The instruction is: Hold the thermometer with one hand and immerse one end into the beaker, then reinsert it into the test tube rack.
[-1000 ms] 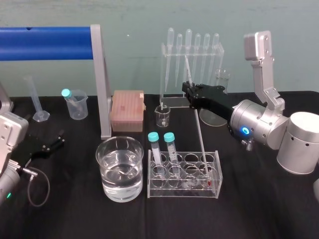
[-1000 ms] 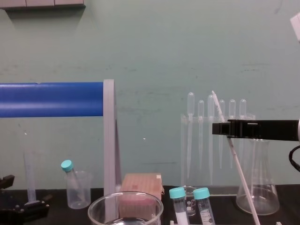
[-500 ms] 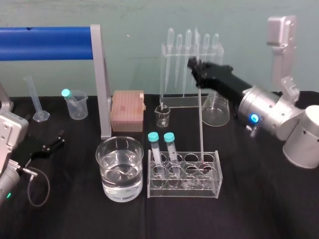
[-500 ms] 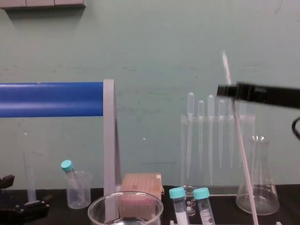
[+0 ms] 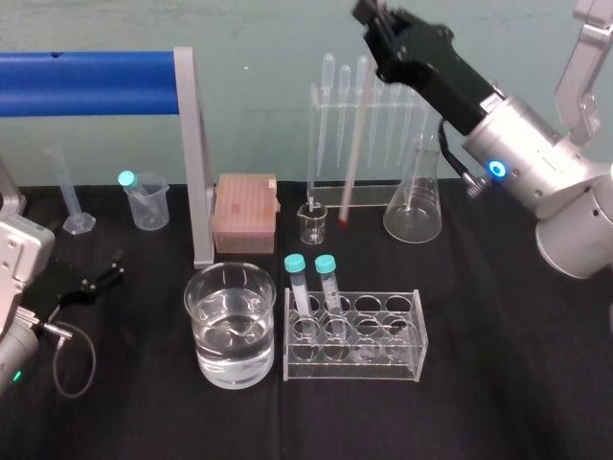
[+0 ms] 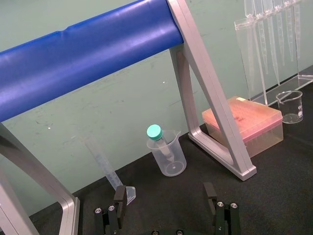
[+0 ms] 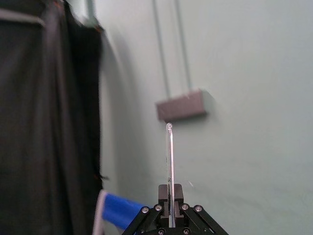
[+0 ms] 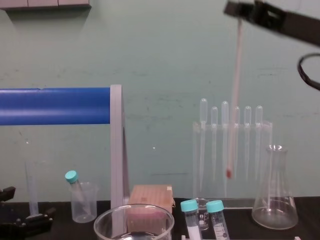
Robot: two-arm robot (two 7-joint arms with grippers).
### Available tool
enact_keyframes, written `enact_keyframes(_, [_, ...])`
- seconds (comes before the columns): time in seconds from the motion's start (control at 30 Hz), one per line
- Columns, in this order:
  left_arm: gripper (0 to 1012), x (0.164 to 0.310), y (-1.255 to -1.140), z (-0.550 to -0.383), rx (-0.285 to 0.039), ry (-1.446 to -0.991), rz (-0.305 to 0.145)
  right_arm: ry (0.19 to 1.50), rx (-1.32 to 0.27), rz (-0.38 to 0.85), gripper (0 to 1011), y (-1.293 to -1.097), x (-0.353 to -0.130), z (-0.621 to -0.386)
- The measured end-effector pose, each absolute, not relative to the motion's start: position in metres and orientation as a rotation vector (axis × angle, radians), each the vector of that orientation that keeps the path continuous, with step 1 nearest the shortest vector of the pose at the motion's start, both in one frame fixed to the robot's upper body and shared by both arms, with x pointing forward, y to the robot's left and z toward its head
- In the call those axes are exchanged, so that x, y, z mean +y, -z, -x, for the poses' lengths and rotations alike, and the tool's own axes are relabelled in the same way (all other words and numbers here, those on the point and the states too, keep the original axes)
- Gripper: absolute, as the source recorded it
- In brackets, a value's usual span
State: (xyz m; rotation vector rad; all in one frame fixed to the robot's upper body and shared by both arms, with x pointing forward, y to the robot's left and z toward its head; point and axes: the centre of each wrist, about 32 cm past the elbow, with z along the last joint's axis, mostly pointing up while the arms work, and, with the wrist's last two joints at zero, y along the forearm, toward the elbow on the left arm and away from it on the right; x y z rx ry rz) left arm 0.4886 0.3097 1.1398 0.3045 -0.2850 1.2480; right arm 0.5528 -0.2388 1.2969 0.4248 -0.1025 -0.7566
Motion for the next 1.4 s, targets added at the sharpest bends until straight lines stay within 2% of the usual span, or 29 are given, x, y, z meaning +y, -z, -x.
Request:
enact_keyframes(0.23, [1008, 0.310, -1.140, -0.489, -0.285, -1.248, -0.304, 0.618, -0.139, -0.529, 56, -1.297, -0.221, -0.561])
enact_keyframes(0.5, [1008, 0.310, -1.140, -0.489, -0.285, -1.248, -0.305, 0.490, -0.122, -0.564, 56, -1.293, -0.202, -0.566])
enact_keyframes(0.9, [1008, 0.310, -1.140, -0.489, -0.285, -1.248, -0.305, 0.363, -0.058, -0.505, 56, -1.268, -0.177, -0.573])
enact_keyframes(1.4, [1008, 0.310, -1.140, -0.489, -0.285, -1.248, -0.305, 0.335, 0.000, -0.407, 56, -1.229, -0.165, -0.587])
